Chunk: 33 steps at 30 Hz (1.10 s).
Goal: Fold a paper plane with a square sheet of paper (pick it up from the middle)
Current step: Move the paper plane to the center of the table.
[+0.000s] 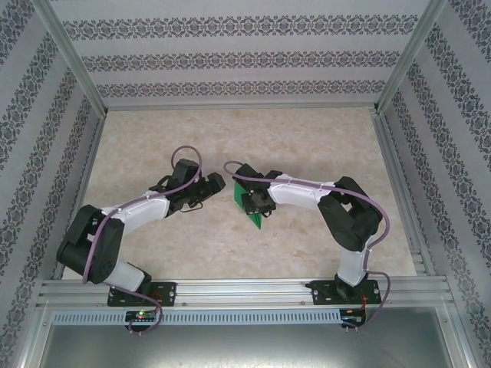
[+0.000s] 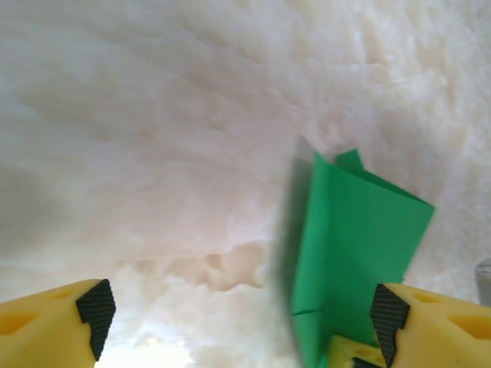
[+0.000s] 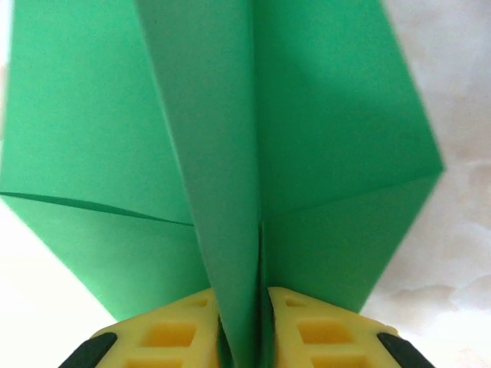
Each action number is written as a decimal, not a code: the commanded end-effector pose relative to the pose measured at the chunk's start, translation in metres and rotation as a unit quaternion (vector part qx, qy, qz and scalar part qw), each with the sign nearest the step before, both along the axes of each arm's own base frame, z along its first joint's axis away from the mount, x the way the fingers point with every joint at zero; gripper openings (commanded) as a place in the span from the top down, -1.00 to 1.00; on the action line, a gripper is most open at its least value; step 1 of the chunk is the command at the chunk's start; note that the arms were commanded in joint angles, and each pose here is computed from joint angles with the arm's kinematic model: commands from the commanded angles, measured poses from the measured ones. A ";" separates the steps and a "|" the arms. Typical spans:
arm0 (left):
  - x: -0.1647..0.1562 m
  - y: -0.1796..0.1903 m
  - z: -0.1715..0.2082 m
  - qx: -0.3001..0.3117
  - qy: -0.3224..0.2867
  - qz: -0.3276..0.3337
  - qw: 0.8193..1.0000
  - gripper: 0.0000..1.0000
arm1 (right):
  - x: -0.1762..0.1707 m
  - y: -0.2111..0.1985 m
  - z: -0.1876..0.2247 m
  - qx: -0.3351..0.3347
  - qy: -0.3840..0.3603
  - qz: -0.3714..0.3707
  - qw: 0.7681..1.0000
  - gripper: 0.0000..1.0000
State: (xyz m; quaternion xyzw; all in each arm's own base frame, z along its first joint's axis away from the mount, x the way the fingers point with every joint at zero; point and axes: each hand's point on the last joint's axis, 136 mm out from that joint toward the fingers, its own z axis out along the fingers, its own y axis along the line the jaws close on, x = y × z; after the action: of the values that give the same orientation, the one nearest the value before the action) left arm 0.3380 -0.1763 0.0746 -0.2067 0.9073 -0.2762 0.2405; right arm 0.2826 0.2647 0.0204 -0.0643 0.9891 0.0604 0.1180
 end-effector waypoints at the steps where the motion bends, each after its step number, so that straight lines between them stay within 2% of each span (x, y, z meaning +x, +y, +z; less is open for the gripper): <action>1: -0.011 0.029 -0.009 0.055 0.021 0.029 0.998 -0.89 | 0.003 -0.002 -0.001 -0.005 0.007 -0.011 1.000 0.58; 5: -0.013 0.037 -0.009 0.062 0.022 0.037 0.997 -1.00 | 0.003 -0.004 -0.005 -0.011 0.011 -0.013 1.000 0.61; 14: -0.015 0.046 -0.010 0.067 0.024 0.042 0.997 -1.00 | 0.003 -0.010 -0.019 -0.007 0.025 -0.029 0.999 0.73; 19: -0.016 0.046 -0.012 0.064 0.026 0.039 0.997 -1.00 | 0.008 -0.008 -0.013 0.031 0.020 -0.041 0.998 0.75; 25: -0.014 0.048 -0.010 0.068 0.027 0.036 0.997 -1.00 | 0.048 0.000 0.027 0.076 -0.030 -0.042 0.996 0.86; 33: -0.013 0.046 -0.007 0.072 0.023 0.020 0.997 -1.00 | 0.105 -0.009 0.024 0.067 -0.056 -0.051 0.995 0.90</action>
State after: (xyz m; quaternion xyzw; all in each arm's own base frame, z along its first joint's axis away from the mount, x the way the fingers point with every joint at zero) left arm 0.3270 -0.1349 0.0630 -0.2252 0.9210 -0.2076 0.2409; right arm 0.3732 0.2573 0.0509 0.0060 0.9760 0.1251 0.1783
